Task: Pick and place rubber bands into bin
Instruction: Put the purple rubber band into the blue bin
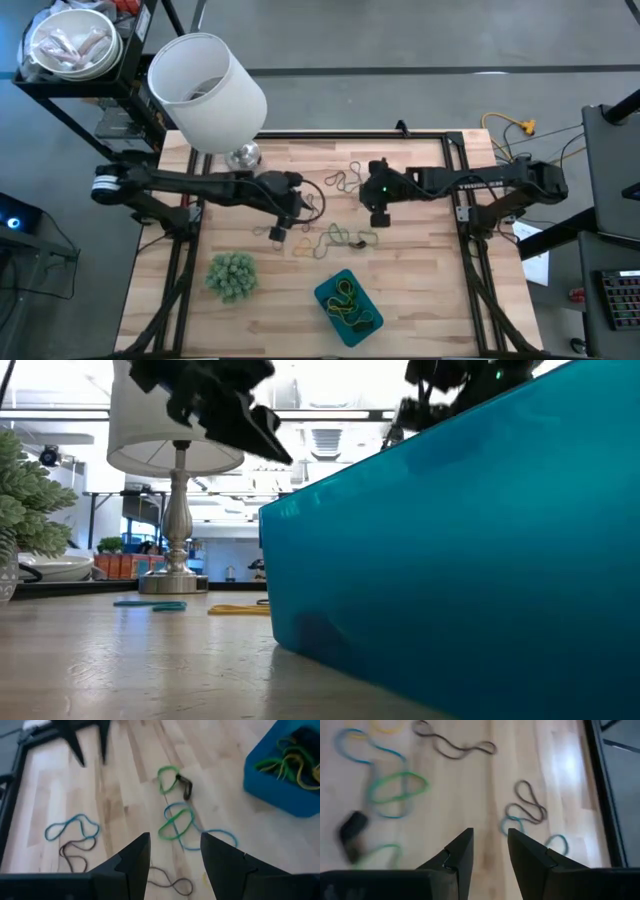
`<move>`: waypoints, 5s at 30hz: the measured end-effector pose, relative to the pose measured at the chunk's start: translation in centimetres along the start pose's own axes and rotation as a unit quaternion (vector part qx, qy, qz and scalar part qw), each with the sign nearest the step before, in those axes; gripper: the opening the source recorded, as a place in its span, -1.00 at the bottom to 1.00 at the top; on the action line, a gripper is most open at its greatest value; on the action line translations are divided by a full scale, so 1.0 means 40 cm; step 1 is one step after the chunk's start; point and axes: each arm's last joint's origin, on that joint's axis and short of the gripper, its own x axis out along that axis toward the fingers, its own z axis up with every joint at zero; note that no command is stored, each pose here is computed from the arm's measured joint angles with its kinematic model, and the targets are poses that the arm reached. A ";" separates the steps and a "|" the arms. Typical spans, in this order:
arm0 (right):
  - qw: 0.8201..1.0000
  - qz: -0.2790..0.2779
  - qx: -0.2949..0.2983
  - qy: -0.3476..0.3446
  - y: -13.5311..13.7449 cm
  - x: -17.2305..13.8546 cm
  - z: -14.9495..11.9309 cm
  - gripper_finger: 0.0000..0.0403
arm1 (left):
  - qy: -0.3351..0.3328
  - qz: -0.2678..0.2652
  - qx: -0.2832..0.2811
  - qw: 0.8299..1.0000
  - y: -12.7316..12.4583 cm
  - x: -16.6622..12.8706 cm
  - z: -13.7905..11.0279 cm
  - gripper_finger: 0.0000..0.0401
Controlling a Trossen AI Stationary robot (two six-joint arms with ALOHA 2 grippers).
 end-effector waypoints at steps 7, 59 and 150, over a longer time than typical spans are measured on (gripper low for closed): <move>0.999 0.017 0.030 -0.020 -0.061 0.028 -0.043 -0.47 | 0.064 0.012 0.032 0.997 0.005 0.078 -0.037 -0.21; 0.998 0.012 0.068 -0.011 -0.083 0.036 -0.065 -0.58 | 0.254 0.035 0.061 0.965 0.120 0.284 -0.189 -0.21; 0.951 -0.214 0.188 0.122 -0.176 0.042 -0.214 -0.64 | -0.106 -0.188 0.092 0.972 -0.052 0.092 0.214 -1.00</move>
